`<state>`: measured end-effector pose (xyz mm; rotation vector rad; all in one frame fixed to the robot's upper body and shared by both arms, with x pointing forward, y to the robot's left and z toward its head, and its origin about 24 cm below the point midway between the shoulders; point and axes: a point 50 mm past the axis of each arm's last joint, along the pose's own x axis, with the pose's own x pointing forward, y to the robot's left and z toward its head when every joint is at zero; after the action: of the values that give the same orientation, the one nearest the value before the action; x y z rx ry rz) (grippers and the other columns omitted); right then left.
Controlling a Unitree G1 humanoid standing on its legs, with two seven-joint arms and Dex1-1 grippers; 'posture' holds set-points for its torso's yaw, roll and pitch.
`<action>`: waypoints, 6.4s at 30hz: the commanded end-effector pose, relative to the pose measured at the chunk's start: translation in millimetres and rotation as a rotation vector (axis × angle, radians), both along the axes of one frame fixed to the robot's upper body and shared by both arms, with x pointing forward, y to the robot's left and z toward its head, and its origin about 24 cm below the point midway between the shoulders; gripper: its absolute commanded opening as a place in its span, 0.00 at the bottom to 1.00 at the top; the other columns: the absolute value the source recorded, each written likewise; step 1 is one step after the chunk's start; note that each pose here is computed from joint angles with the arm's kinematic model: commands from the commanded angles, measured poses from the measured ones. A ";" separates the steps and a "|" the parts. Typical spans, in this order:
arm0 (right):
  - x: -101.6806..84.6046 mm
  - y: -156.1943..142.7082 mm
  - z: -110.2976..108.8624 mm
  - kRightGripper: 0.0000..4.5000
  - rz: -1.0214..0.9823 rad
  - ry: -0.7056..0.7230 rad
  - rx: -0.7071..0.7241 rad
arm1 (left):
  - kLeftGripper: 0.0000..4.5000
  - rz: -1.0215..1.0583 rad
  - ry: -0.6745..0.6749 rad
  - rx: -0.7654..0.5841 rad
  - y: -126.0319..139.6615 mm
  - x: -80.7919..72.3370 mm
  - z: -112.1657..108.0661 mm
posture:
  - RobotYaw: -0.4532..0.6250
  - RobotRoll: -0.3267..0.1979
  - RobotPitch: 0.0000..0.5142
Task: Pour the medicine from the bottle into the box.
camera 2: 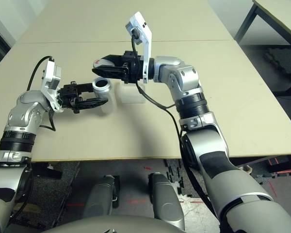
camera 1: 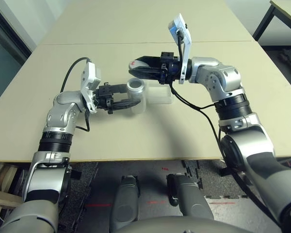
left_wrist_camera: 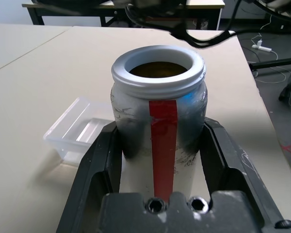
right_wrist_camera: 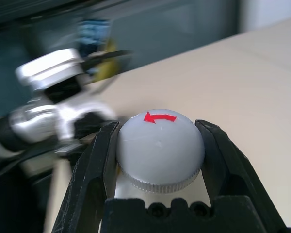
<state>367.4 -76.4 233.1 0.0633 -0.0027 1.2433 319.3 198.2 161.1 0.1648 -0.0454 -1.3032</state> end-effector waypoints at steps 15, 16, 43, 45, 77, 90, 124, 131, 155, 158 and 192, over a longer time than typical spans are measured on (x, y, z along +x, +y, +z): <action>15.9 -166.5 -104.5 0.58 -0.809 0.043 -0.275 | 0.55 0.103 -0.117 0.018 9.0 9.4 10.0 | 0.48 0.62 0.29; 14.1 -171.4 -112.7 0.58 -0.857 0.067 -0.270 | 0.55 0.106 -0.123 0.018 9.0 10.0 11.3 | 0.49 0.62 0.29; -3.8 -146.5 -83.8 1.00 -0.446 -0.100 -0.369 | 0.55 0.342 -0.341 0.280 -0.6 50.8 19.9 | 0.46 0.62 0.30; -4.6 -139.9 -76.6 1.00 -0.429 -0.113 -0.337 | 0.55 0.335 -0.396 0.348 -9.2 54.7 18.6 | 0.46 0.62 0.29; -10.4 -130.4 -59.6 1.00 -0.392 -0.096 -0.273 | 0.55 -0.071 -1.524 1.310 -124.8 90.9 48.2 | 0.43 0.62 0.23; -7.3 -127.5 -59.6 1.00 -0.382 -0.095 -0.288 | 0.55 0.107 -1.186 1.011 -117.9 87.5 58.2 | 0.45 0.62 0.22; 2.9 -112.6 -56.6 1.00 -0.314 -0.090 -0.286 | 0.55 0.484 -0.172 0.080 -33.1 59.0 -3.1 | 0.49 0.62 0.28; 3.5 -111.5 -55.0 1.00 -0.318 -0.099 -0.275 | 0.55 0.503 -0.426 0.331 -42.0 74.9 24.5 | 0.49 0.62 0.23; -5.7 -125.7 -59.2 1.00 -0.383 -0.101 -0.259 | 0.55 -0.215 -1.589 1.430 -143.9 88.4 47.5 | 0.42 0.62 0.16; -4.6 -125.1 -57.7 1.00 -0.383 -0.103 -0.260 | 0.55 -0.199 -1.570 1.401 -144.6 87.8 48.3 | 0.43 0.62 0.15; -0.7 -117.6 -59.2 1.00 -0.328 -0.094 -0.287 | 0.55 0.787 -0.153 -0.027 -13.6 74.3 -25.0 | 0.47 0.62 0.19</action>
<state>365.5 -195.2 169.7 -0.2178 0.0864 0.8994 394.5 182.3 135.8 0.2538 -0.0980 -0.5266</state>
